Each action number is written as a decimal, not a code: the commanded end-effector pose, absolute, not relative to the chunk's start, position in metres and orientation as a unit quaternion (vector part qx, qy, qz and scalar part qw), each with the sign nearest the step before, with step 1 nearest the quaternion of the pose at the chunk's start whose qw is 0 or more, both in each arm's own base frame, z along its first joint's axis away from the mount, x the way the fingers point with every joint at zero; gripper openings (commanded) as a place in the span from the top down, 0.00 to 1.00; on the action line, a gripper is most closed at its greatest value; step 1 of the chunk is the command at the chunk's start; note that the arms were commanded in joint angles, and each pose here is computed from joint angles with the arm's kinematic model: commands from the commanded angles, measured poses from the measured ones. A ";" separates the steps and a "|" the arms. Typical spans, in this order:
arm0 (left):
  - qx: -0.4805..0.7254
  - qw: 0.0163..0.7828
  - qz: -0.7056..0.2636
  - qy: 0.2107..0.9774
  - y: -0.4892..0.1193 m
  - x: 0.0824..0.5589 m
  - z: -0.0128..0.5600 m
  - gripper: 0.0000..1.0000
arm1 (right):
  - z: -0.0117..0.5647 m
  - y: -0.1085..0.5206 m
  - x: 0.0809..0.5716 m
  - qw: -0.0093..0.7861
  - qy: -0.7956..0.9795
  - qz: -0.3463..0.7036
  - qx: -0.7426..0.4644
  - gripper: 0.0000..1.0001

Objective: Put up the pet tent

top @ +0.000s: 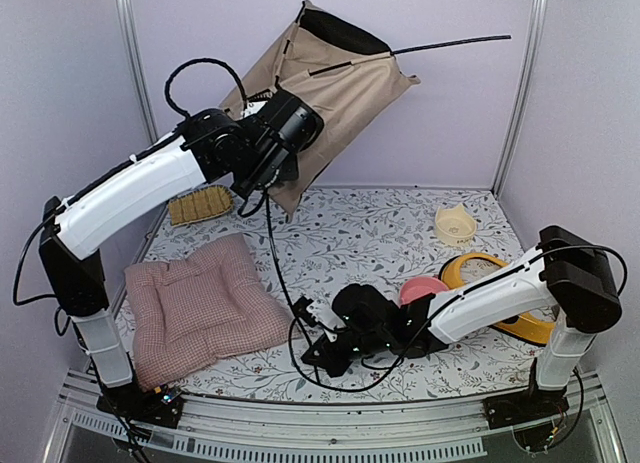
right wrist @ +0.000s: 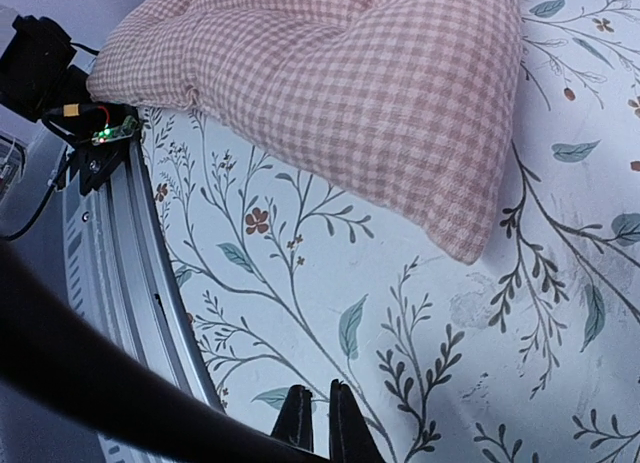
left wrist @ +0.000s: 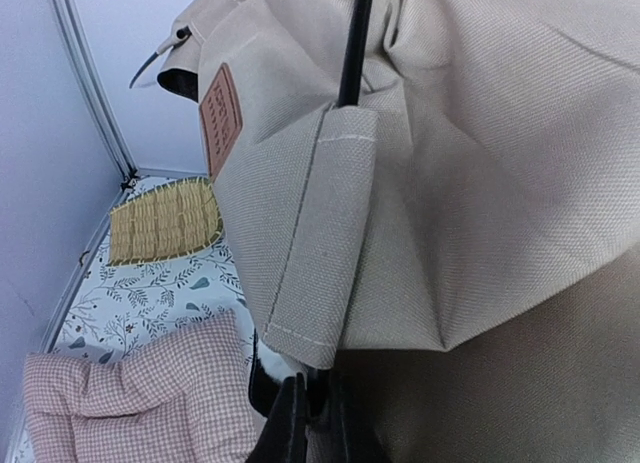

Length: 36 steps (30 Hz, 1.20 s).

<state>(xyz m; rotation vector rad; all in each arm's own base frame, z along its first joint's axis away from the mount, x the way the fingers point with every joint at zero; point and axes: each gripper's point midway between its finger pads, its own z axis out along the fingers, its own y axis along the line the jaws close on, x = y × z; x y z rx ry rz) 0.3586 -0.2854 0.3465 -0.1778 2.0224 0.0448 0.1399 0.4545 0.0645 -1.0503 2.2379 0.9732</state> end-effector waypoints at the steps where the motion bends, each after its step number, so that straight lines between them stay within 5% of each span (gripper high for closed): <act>1: -0.015 0.441 0.041 0.896 -0.306 0.319 0.284 1.00 | 0.175 0.484 0.163 0.397 0.730 0.428 -0.356 1.00; 19: -0.016 0.426 0.044 0.904 -0.313 0.286 0.271 0.98 | 0.181 0.476 0.129 0.390 0.710 0.449 -0.377 1.00; 36: 0.030 0.506 -0.108 0.855 -0.324 0.280 0.358 0.53 | 0.183 0.482 0.129 0.383 0.714 0.460 -0.363 1.00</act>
